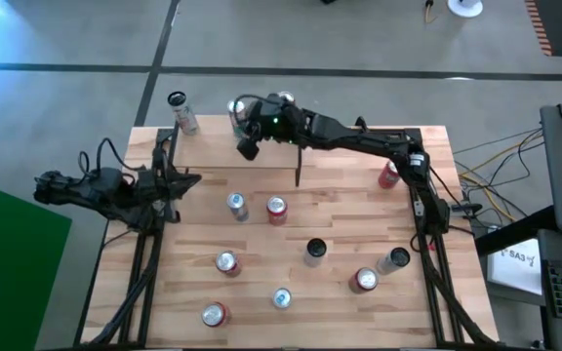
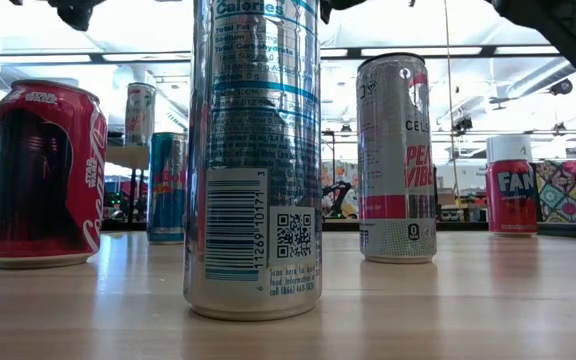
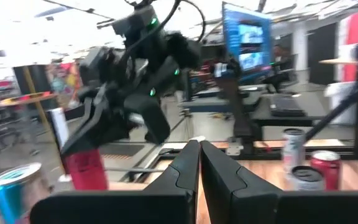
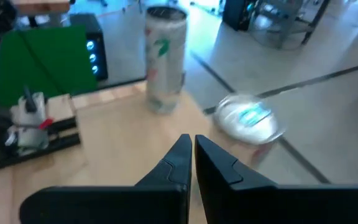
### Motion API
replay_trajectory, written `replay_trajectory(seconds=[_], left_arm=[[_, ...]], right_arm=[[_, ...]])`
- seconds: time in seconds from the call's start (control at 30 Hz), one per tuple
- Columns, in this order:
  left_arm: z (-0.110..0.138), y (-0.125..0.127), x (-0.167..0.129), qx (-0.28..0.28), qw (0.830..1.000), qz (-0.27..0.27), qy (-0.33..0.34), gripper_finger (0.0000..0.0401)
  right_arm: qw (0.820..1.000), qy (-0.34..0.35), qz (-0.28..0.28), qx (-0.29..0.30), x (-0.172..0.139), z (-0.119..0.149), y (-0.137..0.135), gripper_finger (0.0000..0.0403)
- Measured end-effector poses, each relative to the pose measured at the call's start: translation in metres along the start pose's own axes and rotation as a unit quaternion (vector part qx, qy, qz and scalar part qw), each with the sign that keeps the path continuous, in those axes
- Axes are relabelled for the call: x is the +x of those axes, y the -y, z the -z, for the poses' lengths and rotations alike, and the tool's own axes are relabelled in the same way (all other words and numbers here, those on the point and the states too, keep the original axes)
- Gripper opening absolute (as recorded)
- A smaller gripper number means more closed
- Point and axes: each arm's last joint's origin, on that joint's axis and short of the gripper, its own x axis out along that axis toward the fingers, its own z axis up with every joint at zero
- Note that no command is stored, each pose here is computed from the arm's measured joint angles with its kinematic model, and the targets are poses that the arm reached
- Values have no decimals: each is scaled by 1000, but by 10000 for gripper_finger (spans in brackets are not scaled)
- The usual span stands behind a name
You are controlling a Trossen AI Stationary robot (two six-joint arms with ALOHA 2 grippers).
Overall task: Place canned beverage on shelf
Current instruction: Put the blue soda can on the shelf
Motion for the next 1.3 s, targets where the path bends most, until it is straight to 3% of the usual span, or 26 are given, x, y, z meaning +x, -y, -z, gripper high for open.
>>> replay_trajectory(seconds=[0.17, 0.47, 0.7, 1.3], left_arm=[[0, 0, 0, 2, 1000, -10, -3, 0], [0, -1, 0, 2, 1000, -11, -3, 0], [0, 0, 0, 4, 1000, -11, -3, 0], [0, 0, 0, 4, 1000, -11, -3, 0]], right_arm=[[1000, 17, 6, 0, -1, -9, 8, 12], [1000, 10, 4, -14, 21, 7, 4, 12], [999, 10, 35, -24, 22, 7, 8, 12], [999, 17, 44, -23, 30, 17, 14, 12]])
